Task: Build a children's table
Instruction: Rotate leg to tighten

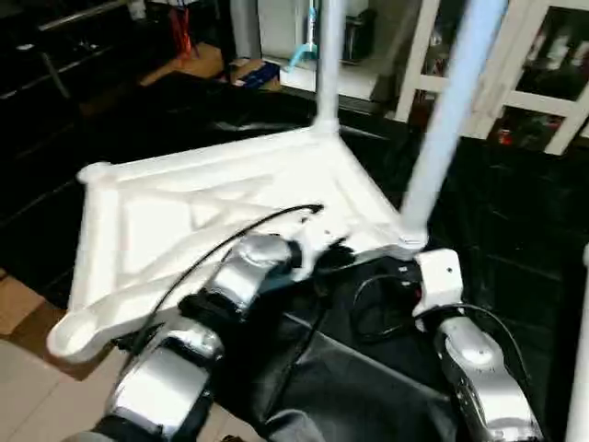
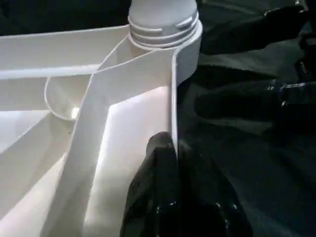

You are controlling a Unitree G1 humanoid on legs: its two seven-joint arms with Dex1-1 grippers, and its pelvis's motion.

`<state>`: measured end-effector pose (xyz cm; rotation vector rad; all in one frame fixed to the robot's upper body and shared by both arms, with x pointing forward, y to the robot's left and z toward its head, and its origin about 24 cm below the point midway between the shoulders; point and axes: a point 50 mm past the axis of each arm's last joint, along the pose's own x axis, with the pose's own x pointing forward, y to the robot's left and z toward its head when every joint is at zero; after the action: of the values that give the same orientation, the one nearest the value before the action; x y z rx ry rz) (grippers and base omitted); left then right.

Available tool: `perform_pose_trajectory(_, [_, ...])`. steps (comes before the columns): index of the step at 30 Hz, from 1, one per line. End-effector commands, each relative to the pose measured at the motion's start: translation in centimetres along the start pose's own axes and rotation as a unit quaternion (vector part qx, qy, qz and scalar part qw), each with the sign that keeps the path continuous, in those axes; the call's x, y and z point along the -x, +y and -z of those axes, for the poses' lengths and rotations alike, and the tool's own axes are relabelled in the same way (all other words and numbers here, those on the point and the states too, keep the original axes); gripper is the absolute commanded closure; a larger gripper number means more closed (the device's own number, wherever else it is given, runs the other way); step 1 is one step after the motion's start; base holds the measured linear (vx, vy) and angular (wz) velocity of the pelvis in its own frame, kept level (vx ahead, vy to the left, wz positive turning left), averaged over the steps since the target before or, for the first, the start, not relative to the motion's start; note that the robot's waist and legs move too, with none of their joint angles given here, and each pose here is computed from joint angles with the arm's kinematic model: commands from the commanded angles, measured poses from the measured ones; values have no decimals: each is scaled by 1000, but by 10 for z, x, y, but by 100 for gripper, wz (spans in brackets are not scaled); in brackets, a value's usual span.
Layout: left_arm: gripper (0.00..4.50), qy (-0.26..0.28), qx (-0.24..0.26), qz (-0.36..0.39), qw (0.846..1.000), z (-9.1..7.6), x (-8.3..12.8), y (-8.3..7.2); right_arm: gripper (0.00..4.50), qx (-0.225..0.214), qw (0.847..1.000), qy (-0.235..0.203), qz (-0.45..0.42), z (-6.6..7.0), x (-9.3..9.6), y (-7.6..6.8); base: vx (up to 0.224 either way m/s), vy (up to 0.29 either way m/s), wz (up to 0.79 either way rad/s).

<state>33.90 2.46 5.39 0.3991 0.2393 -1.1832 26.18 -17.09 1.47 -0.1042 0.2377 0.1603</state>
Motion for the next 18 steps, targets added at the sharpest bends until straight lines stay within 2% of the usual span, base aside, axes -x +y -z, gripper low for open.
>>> perform_pose_trajectory(1, [450,-91,-43,-32,994,-43,-8,7,91,4,1000,-10,-9,-7,1,6,0,0,0])
perform_pose_trajectory(3, [450,-96,-36,-50,993,-46,-9,11,91,6,1000,-10,-13,-7,2,8,0,0,0])
perform_pose_trajectory(4, [406,-100,-33,-74,992,-51,-8,17,88,7,1000,-8,-16,-7,3,11,0,0,0])
perform_pose_trajectory(7, [395,-119,-20,-106,987,-61,-4,28,88,9,1000,-4,-16,-6,4,13,0,0,0])
perform_pose_trajectory(8, [370,-129,-17,-116,985,-65,-1,31,88,9,1000,-3,-16,-6,4,14,0,0,0])
perform_pose_trajectory(9, [370,-141,-8,-124,982,-68,2,35,88,9,1000,-2,-15,-6,5,14,0,0,0])
perform_pose_trajectory(13, [349,-169,23,-156,973,-75,23,55,88,8,1000,-7,-24,-9,4,16,0,0,0])
perform_pose_trajectory(15, [322,-176,34,-160,971,-73,37,62,88,11,999,-10,-31,-12,4,17,0,0,0])
perform_pose_trajectory(18, [316,-180,45,-183,965,-69,60,71,88,11,999,-14,-42,-14,3,19,0,0,0])
